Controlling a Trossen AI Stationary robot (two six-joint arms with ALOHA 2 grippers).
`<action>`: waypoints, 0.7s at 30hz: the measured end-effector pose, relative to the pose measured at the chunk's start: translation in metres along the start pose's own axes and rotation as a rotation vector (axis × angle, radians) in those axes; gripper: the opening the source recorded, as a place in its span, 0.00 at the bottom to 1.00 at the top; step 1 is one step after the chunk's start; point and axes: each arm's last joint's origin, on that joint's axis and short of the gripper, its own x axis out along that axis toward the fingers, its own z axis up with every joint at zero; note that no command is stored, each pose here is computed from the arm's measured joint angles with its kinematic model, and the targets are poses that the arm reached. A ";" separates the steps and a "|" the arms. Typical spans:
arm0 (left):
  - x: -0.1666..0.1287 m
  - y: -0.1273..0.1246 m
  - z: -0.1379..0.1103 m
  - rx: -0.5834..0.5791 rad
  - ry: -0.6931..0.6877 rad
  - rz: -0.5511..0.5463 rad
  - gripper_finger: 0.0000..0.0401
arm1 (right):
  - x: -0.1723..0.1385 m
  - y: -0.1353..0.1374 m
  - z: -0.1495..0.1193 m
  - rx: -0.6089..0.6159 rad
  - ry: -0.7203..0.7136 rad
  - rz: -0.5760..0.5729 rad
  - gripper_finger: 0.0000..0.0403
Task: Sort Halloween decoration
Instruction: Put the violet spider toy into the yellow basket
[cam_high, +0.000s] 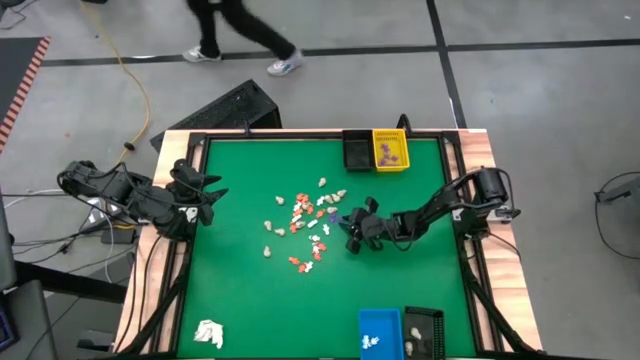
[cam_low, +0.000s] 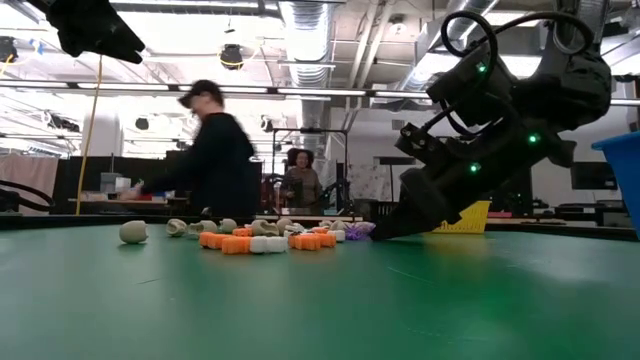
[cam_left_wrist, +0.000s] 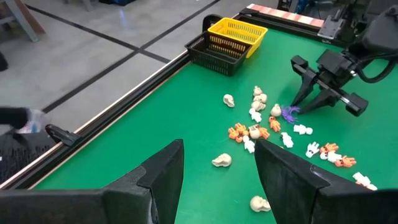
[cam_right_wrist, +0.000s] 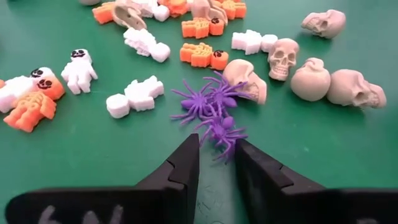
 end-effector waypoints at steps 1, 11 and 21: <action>0.000 0.000 0.000 0.000 0.001 0.000 0.47 | 0.000 0.000 0.000 0.005 -0.006 -0.013 0.27; 0.000 0.000 0.000 0.000 0.000 0.000 0.47 | 0.000 -0.001 0.001 0.029 -0.023 -0.041 0.01; 0.000 0.000 0.000 0.000 0.000 0.000 0.47 | -0.012 -0.005 0.021 0.011 -0.106 -0.059 0.00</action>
